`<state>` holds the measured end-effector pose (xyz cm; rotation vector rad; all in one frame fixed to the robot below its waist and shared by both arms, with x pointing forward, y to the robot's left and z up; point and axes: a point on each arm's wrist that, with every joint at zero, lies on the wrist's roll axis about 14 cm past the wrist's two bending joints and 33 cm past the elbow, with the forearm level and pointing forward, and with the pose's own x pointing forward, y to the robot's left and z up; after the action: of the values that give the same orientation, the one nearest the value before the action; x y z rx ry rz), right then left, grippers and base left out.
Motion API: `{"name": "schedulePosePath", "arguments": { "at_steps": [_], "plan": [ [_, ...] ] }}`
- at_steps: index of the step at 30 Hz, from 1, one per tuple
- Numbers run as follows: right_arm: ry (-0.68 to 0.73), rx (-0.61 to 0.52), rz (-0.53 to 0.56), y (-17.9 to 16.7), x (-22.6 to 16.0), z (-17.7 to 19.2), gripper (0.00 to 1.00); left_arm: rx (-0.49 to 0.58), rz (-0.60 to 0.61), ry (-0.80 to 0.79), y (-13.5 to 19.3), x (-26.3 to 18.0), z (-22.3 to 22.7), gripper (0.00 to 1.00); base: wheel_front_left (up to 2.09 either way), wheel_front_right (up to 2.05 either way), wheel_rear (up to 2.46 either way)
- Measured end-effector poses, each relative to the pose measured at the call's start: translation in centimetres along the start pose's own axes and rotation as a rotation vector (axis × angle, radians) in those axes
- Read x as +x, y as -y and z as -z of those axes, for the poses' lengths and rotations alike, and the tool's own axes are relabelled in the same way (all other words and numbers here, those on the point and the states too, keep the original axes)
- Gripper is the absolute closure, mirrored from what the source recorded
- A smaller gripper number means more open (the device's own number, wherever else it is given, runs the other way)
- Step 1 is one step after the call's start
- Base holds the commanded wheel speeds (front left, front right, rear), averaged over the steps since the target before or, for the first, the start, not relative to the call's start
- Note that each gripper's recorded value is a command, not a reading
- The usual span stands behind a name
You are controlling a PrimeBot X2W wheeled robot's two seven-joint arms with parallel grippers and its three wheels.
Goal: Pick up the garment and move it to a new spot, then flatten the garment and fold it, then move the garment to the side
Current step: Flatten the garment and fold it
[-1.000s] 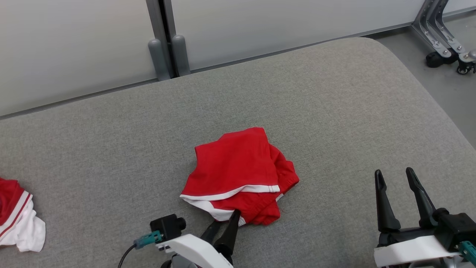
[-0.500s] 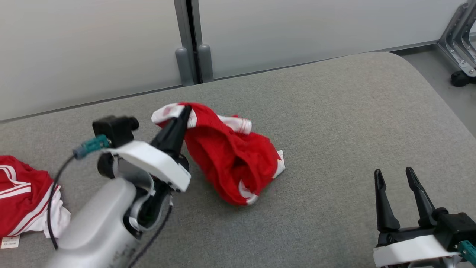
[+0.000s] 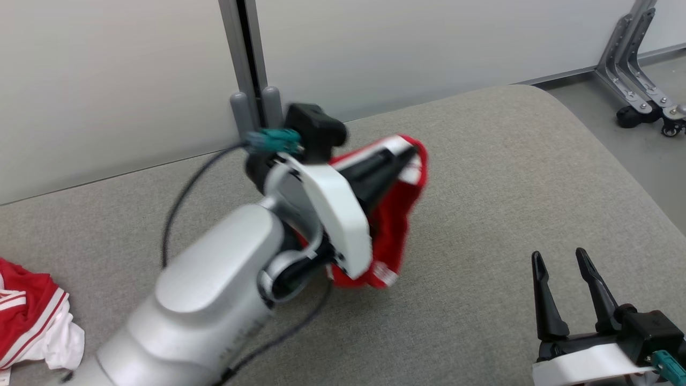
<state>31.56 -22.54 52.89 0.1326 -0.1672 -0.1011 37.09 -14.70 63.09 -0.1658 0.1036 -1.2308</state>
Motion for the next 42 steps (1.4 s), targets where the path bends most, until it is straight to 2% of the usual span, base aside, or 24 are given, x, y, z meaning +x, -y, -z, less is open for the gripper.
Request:
{"name": "schedulePosePath", "arguments": {
  "at_steps": [2,3,4,7,12,13,14,16,20,22,25,26,31,34,39,42],
  "plan": [
    [-0.002,0.000,0.005,0.2,-0.1,0.0,0.00,-0.046,0.064,-0.053,2.6,1.0,2.6,1.00,0.00,0.00,0.00],
    [-0.002,0.000,0.005,0.2,-0.1,0.0,0.00,-0.046,0.064,-0.053,2.6,1.0,2.6,1.00,0.00,0.00,0.00],
    [-0.007,0.001,0.010,0.3,-0.2,0.2,0.00,-0.115,0.101,-0.118,4.7,1.2,6.4,1.00,0.00,0.00,0.00],
    [-0.008,0.002,0.023,0.6,-0.4,0.2,0.00,-0.257,0.115,-0.198,7.3,0.6,11.9,1.00,0.00,0.00,0.00],
    [-0.021,0.000,0.023,0.7,-0.4,0.6,0.00,-0.355,0.084,-0.231,8.5,-0.8,16.0,1.00,0.00,0.00,0.00],
    [-0.024,0.000,0.023,0.7,-0.3,0.7,0.00,-0.372,0.064,-0.213,8.2,-1.0,16.2,0.91,0.00,0.00,0.00],
    [-0.026,-0.002,0.024,0.7,-0.2,0.7,0.00,-0.379,0.051,-0.194,7.8,-1.1,16.3,0.68,0.00,0.00,0.00],
    [-0.029,-0.006,0.014,0.6,0.0,0.8,0.00,-0.435,0.049,-0.134,8.1,-1.2,15.4,0.00,0.00,0.00,0.00],
    [-0.028,-0.004,-0.012,-0.2,0.3,0.9,0.00,-0.566,0.078,-0.080,9.8,-1.2,14.0,0.00,0.00,0.00,0.00],
    [-0.022,-0.003,-0.019,-0.4,0.4,0.7,0.00,-0.621,0.107,-0.130,11.3,-1.6,14.8,0.00,0.00,0.00,0.00],
    [-0.014,-0.002,-0.023,-0.5,0.5,0.5,0.00,-0.597,0.111,-0.162,11.6,-2.2,15.4,0.00,0.00,0.00,0.00],
    [-0.011,-0.002,-0.024,-0.5,0.5,0.4,0.00,-0.567,0.082,-0.163,10.7,-2.6,15.7,0.00,0.00,0.00,0.00],
    [-0.011,-0.002,-0.022,-0.4,0.3,0.4,0.00,-0.429,-0.218,-0.228,3.1,-6.6,18.7,0.00,0.00,0.00,0.00],
    [-0.012,-0.002,-0.021,-0.4,0.2,0.4,0.00,-0.432,-0.276,-0.316,2.3,-9.2,20.6,0.00,0.00,0.00,0.00],
    [-0.015,-0.007,-0.014,-0.1,0.3,0.5,0.00,-0.445,-0.498,-0.260,-2.4,-12.1,20.1,0.00,0.00,0.00,0.00],
    [-0.021,-0.008,-0.020,-0.3,0.4,0.7,0.00,-0.507,-0.555,-0.273,-2.8,-12.7,21.1,0.00,0.00,0.00,0.00]
  ]
}}
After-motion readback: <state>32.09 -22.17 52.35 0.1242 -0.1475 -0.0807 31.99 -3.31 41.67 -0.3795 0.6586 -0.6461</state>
